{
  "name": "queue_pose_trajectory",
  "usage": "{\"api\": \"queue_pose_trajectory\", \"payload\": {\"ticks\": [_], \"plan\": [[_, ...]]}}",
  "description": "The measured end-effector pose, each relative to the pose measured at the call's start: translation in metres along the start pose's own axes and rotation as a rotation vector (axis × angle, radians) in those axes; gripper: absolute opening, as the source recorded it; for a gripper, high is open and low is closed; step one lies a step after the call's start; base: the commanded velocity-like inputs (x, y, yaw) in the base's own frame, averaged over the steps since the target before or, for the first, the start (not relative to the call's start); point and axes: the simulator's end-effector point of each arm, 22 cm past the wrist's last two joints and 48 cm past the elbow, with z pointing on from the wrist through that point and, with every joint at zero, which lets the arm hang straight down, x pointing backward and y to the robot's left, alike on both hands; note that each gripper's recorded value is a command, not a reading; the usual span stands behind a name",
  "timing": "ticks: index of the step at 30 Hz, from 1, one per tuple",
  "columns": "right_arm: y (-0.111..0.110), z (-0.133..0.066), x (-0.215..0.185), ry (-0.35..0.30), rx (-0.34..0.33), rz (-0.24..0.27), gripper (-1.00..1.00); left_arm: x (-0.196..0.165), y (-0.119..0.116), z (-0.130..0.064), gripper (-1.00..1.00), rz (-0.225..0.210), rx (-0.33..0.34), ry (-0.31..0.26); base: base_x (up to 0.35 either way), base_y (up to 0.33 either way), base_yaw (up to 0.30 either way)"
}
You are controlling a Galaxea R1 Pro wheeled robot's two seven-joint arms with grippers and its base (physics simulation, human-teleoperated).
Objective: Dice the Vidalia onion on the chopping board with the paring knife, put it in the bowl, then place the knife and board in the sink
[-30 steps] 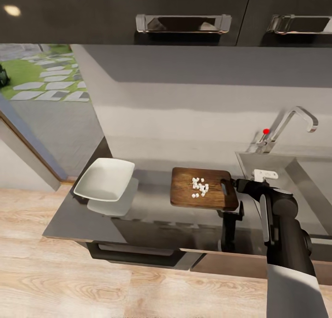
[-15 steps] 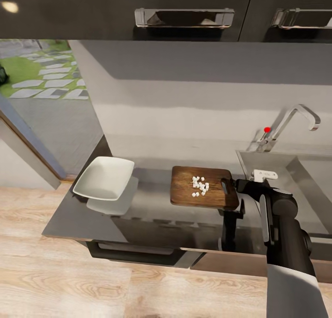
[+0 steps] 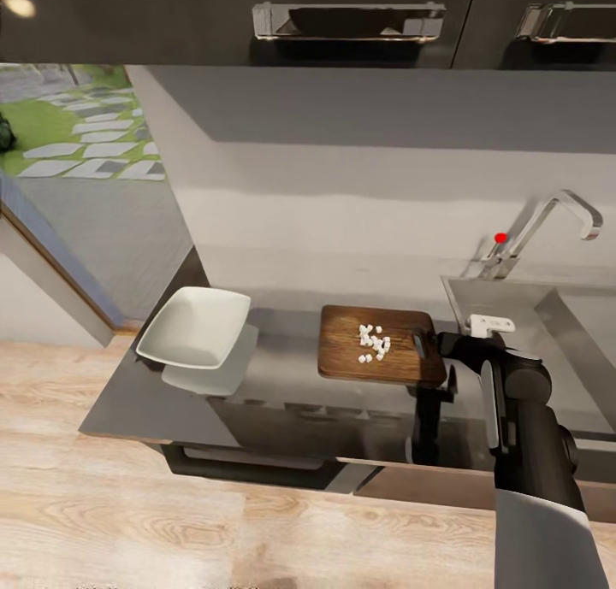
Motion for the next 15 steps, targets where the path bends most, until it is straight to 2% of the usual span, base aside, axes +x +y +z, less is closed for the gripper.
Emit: {"api": "queue_pose_trajectory", "payload": {"ticks": [15], "plan": [[-0.0013, 0.0059, 0.0083, 0.017, 0.004, -0.001, 1.0, 0.0084, -0.0014, -0.0009, 1.0, 0.0, 0.002, 0.021, 0.007, -0.016, 0.067]]}}
